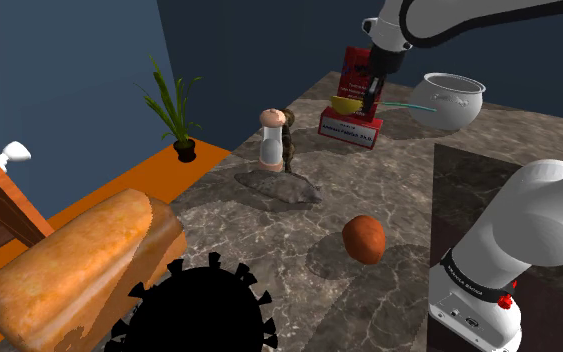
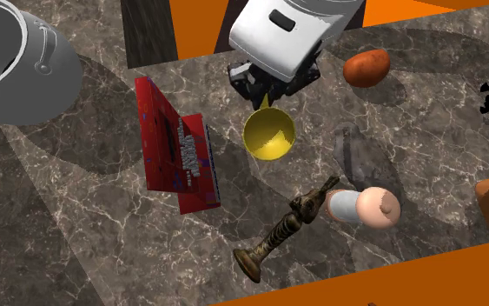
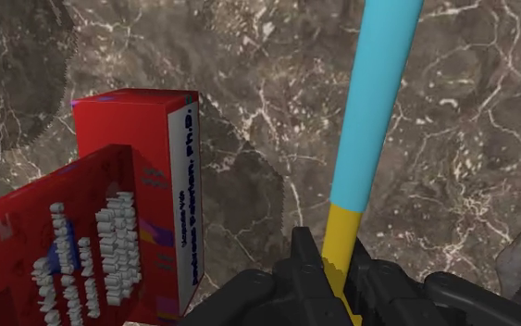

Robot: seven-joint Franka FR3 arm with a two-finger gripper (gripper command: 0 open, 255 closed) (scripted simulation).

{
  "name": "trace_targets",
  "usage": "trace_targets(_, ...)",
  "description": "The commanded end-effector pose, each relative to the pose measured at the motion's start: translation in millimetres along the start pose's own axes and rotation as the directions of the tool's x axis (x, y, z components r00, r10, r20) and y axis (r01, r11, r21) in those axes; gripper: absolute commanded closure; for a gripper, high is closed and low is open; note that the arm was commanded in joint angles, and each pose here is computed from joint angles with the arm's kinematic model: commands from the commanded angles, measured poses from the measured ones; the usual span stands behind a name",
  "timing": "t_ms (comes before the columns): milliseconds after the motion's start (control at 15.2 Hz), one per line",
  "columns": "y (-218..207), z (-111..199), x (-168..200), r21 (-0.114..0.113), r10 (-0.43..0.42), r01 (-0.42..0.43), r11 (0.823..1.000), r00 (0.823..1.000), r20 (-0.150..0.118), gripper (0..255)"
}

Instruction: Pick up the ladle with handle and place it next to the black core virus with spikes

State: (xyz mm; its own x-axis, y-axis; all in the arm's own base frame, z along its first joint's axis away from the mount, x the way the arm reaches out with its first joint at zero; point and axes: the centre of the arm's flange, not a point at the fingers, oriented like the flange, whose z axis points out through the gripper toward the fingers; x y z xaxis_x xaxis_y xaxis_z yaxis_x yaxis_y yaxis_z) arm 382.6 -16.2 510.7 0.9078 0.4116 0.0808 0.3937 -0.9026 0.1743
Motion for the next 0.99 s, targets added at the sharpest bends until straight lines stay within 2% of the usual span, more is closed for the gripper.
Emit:
trace_targets(0,2,-11,1,0.000,0.000,0.000,1.000,1.000,0.000,255)
trace_targets(924,14,-83,7,0.000,0.000,0.000,1.000,1.000,0.000,255)
